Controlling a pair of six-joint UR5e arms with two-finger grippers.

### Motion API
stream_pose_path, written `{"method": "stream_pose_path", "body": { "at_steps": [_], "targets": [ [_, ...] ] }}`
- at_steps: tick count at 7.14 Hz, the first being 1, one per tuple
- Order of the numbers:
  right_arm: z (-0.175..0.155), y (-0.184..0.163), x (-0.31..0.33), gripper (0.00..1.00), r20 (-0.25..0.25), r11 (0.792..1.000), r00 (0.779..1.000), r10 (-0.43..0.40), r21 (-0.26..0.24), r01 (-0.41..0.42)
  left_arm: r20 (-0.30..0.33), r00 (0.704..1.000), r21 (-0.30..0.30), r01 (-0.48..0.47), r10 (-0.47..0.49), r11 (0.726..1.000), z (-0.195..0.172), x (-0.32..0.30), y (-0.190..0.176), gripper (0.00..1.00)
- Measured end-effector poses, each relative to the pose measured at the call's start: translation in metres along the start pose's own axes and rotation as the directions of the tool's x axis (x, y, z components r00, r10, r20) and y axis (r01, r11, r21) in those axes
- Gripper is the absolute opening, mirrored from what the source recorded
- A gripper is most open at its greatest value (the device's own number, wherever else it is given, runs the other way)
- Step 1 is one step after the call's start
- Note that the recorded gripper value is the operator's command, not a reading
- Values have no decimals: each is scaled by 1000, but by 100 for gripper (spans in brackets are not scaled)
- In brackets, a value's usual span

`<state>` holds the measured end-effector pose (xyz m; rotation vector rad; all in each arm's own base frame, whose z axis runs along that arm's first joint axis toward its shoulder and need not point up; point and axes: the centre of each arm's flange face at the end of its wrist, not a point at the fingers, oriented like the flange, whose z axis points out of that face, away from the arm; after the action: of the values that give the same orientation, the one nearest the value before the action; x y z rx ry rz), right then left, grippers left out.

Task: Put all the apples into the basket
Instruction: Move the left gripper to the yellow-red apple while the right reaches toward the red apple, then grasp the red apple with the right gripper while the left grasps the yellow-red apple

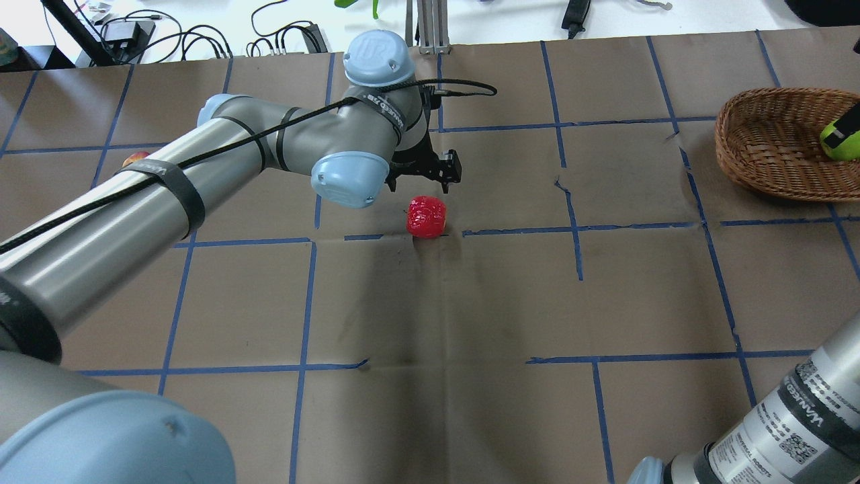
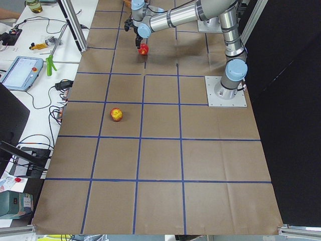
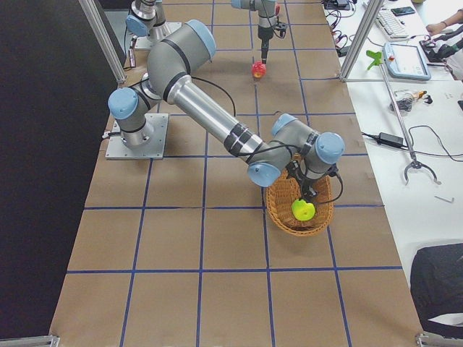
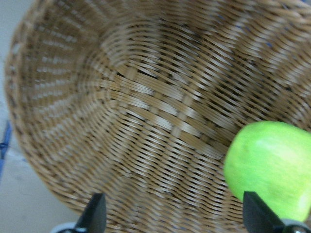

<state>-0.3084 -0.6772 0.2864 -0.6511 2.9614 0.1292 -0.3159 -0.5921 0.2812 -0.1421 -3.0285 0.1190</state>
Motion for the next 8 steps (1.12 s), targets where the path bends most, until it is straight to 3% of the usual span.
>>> {"method": "stream_pose_path", "body": {
  "at_steps": [2, 4, 6, 8],
  "targets": [
    [-15, -37, -100, 100, 25, 990, 991, 133, -52, -132, -12, 998, 9, 56, -56, 998, -60, -93, -17, 99],
    [-15, -53, -220, 100, -8, 958, 959, 282, -60, -282, 15, 1000, 14, 3, -3, 1000, -89, -268, -26, 99],
    [3, -90, -355, 100, -65, 908, 905, 420, 24, -419, 42, 997, 21, -68, 67, 997, -84, -447, -11, 99],
    [24, -129, -473, 100, -58, 848, 848, 527, 97, -521, 139, 984, 37, -120, 114, 992, -41, -545, -9, 98]
  ]
}}
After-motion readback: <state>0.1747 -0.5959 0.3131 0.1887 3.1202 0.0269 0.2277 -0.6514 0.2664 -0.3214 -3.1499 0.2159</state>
